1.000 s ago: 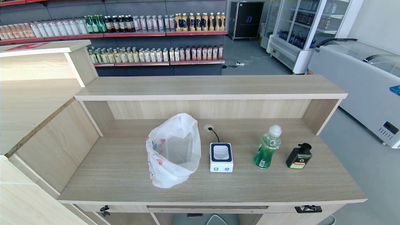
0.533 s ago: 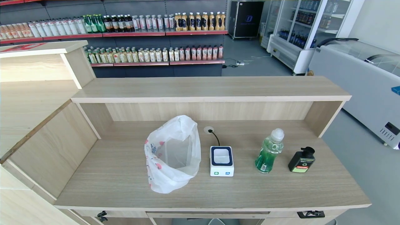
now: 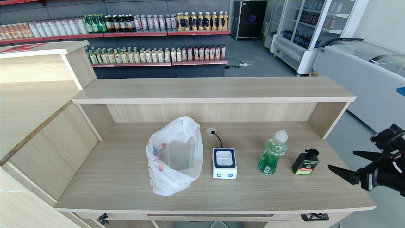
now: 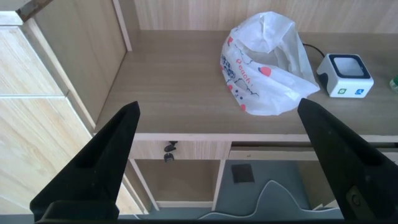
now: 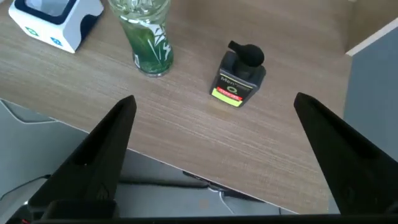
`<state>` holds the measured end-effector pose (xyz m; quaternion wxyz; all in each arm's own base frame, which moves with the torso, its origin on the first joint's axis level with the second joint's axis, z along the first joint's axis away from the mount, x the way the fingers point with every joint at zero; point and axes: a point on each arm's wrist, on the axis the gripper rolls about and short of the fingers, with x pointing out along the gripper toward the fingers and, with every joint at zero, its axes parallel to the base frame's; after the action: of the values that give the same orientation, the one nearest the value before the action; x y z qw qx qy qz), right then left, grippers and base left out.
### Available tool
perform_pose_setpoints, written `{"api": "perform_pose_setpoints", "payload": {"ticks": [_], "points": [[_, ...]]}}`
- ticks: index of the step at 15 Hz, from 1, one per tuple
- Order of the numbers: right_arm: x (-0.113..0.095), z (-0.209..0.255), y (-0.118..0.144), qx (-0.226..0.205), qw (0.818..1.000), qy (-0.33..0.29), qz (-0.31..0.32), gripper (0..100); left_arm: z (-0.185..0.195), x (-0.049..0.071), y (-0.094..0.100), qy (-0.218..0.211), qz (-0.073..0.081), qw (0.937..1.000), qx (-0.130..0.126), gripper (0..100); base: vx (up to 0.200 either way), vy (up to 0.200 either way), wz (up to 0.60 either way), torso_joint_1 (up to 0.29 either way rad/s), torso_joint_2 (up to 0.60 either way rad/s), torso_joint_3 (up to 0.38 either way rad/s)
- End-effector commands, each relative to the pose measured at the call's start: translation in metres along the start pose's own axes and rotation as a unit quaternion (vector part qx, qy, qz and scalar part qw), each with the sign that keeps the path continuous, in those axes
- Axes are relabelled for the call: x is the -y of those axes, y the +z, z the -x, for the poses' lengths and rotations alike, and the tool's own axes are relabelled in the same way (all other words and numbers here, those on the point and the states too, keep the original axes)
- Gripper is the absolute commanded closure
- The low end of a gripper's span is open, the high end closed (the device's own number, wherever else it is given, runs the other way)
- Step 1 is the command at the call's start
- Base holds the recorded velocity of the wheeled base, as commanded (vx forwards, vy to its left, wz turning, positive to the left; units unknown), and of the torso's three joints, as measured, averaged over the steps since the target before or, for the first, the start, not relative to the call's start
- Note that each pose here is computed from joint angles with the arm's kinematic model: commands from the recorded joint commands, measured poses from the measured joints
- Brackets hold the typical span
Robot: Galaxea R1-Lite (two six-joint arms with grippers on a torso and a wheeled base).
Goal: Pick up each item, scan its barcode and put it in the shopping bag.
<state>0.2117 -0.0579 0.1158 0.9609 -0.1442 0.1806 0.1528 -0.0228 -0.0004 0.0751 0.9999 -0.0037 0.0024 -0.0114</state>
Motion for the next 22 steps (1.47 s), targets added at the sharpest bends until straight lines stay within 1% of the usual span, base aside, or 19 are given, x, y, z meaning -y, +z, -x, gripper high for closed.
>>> {"api": "perform_pose_setpoints", "payload": {"ticks": [1,2,3,6,7,8,9,11,19,22], "points": [[0.003,-0.020,-0.033,-0.059,0.997,0.035,-0.040,0,0.000,0.000,0.000,0.000,0.000,1.0000,-0.001,0,0.000,0.000,0.00,0.000,0.00,0.000],[0.003,-0.024,-0.034,-0.060,0.996,0.043,-0.042,0,0.000,0.000,0.000,0.000,0.000,1.0000,-0.001,0,0.000,0.000,0.00,0.000,0.00,0.000],[0.002,-0.039,-0.039,-0.059,0.995,0.069,-0.039,0,0.000,0.000,0.000,0.000,0.000,1.0000,-0.001,0,0.000,0.000,0.00,0.000,0.00,0.000],[0.004,-0.072,-0.043,-0.016,0.995,0.100,-0.013,0,0.000,0.000,0.000,0.000,0.000,1.0000,-0.001,0,0.000,0.000,0.00,0.000,0.00,0.000],[0.001,-0.080,-0.045,-0.008,0.994,0.106,-0.007,0,0.000,0.000,0.000,0.000,0.000,1.0000,-0.001,0,0.000,0.000,0.00,0.000,0.00,0.000],[-0.005,-0.085,-0.049,-0.001,0.992,0.130,-0.003,0,0.000,0.000,0.000,0.000,0.000,1.0000,-0.001,0,0.000,0.000,0.00,0.000,0.00,0.000],[-0.007,-0.091,-0.048,0.012,0.990,0.140,0.011,0,0.000,0.000,0.000,0.000,0.000,1.0000,-0.001,0,0.000,0.000,0.00,0.000,0.00,0.000],[-0.007,-0.102,-0.048,0.035,0.989,0.144,0.029,0,0.000,0.000,0.000,0.000,0.000,1.0000,-0.001,0,0.000,0.000,0.00,0.000,0.00,0.000],[-0.021,-0.135,-0.065,0.086,0.982,0.151,0.070,0,0.000,0.000,0.000,0.000,0.000,1.0000,-0.001,0,0.000,0.000,0.00,0.000,0.00,0.000],[-0.019,-0.147,-0.065,0.105,0.978,0.162,0.078,0,0.000,0.000,0.000,0.000,0.000,1.0000,-0.001,0,0.000,0.000,0.00,0.000,0.00,0.000]]}}
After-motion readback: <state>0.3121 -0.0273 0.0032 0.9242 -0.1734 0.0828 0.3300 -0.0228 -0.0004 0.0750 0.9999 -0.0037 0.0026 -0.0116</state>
